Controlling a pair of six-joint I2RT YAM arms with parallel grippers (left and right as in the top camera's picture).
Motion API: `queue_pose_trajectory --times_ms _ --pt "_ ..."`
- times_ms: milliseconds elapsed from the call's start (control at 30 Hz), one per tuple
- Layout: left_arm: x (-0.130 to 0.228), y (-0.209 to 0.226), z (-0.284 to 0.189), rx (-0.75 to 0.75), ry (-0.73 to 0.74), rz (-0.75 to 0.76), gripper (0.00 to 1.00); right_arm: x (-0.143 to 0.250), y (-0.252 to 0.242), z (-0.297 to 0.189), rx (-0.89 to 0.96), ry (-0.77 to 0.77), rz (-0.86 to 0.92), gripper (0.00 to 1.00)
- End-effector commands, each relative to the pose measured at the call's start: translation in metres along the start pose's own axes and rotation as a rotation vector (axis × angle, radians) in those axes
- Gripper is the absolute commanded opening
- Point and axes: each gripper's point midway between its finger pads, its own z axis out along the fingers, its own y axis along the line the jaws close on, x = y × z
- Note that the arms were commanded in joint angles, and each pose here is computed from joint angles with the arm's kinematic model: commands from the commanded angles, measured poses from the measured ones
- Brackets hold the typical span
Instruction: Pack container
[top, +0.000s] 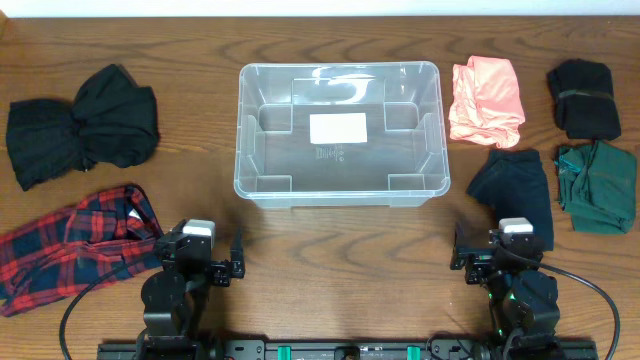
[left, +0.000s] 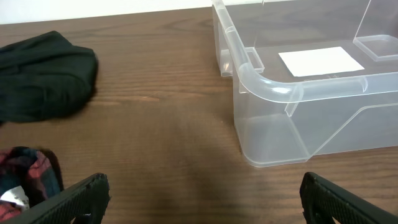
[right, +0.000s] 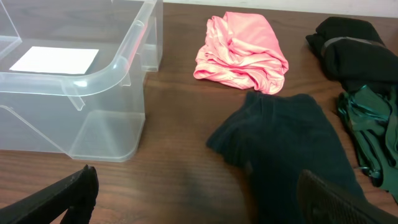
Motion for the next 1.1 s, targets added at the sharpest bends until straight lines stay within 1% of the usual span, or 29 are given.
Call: queue_pose_trajectory --times_ms 0,167,267,333,400,500,567,667,800,933,1067 --pt "0.007 0.001 0.003 -0.008 0.014 0.007 0.98 0.001 -0.002 0.0 0.01 0.001 0.005 0.99" --pt "0.007 0.003 0.003 -0.017 0.01 0.015 0.98 0.001 -0.002 0.0 0.01 0.001 0.006 0.99" --pt "0.004 0.018 0.002 -0.106 0.007 0.114 0.98 0.001 -0.002 0.0 0.01 0.001 0.006 0.99" --pt "0.004 0.016 0.002 -0.092 0.007 0.109 0.98 0.001 -0.002 0.0 0.01 0.001 0.006 0.99" --pt "0.008 0.007 0.003 -0.04 0.017 0.05 0.98 0.001 -0.002 0.0 0.01 0.001 0.006 0.99" --pt "0.005 -0.005 0.003 0.027 0.003 -0.08 0.98 0.001 -0.002 0.0 0.01 0.001 0.005 0.99" --pt "-0.008 -0.013 0.002 0.079 -0.046 -0.143 0.98 0.001 -0.002 0.0 0.01 0.001 0.005 0.99" --pt "-0.036 -0.026 -0.002 0.168 -0.153 -0.143 0.98 0.001 -0.002 0.0 0.01 0.001 0.006 0.99" --pt "-0.076 -0.028 -0.015 0.213 -0.292 -0.254 0.98 0.001 -0.002 0.0 0.01 0.001 0.005 0.99" --pt "-0.1 -0.019 -0.029 0.165 -0.314 -0.285 0.98 0.001 -0.002 0.0 0.01 0.001 0.006 0.99" --pt "-0.126 0.001 -0.037 0.048 -0.255 -0.311 0.98 0.001 -0.002 0.0 0.01 0.001 0.005 0.99"
